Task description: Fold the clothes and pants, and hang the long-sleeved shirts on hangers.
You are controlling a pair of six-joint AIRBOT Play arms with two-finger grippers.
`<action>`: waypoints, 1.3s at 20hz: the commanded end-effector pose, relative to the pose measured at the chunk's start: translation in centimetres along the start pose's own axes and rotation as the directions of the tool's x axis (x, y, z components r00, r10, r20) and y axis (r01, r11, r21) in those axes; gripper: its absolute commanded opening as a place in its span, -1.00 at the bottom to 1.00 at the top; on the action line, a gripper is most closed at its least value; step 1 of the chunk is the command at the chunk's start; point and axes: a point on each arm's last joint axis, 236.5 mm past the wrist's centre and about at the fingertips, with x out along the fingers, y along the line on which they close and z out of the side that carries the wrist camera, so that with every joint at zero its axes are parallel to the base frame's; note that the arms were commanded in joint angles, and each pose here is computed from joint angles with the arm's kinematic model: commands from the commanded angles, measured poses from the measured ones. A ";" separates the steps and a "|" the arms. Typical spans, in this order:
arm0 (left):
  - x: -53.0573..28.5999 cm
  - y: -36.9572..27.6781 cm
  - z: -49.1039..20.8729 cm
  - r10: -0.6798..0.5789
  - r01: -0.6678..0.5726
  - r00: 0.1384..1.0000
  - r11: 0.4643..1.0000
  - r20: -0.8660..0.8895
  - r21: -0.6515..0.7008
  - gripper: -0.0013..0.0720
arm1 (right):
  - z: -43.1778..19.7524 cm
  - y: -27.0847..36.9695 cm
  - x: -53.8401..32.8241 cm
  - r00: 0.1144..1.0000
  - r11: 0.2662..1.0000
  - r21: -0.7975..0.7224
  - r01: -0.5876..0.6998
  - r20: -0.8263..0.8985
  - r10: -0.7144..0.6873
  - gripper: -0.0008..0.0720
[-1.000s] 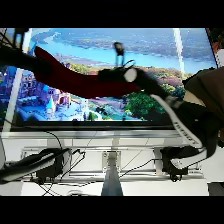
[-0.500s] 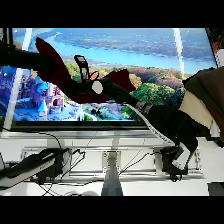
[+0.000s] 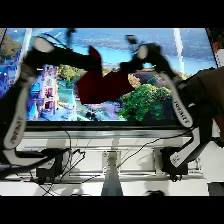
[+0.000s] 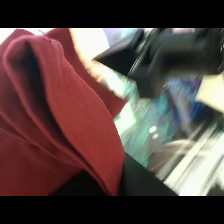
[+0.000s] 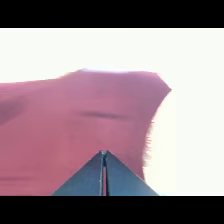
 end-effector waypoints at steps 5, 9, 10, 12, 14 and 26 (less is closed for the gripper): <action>10.1 -1.4 -0.7 -0.025 0.025 0.997 1.000 0.071 -0.001 0.96 | -4.8 -17.3 -3.7 0.992 0.973 0.232 -0.015 -0.121 0.044 0.20; 5.8 1.3 1.7 -0.008 0.009 0.994 1.000 0.108 -0.004 0.95 | -5.0 -11.6 -0.7 0.921 0.868 0.363 -0.339 -0.061 0.385 0.50; 4.5 1.9 1.9 -0.010 0.008 0.995 1.000 0.104 0.014 0.95 | -5.0 -9.5 0.4 0.889 0.833 0.377 -0.404 -0.052 0.455 0.57; 1.6 3.6 2.1 0.011 -0.013 0.996 0.999 0.089 0.029 0.95 | -5.7 -5.2 3.1 0.839 0.785 0.397 -0.475 -0.066 0.541 0.59; -1.6 5.7 2.0 0.058 -0.061 0.996 0.997 0.067 0.043 0.94 | -6.7 -0.9 6.0 0.815 0.778 0.395 -0.488 -0.111 0.568 0.58; -27.4 13.0 0.1 0.503 -0.516 0.846 0.856 0.176 0.032 -0.02 | -1.8 9.7 2.5 0.928 0.927 -0.061 -0.369 -0.074 0.364 -0.95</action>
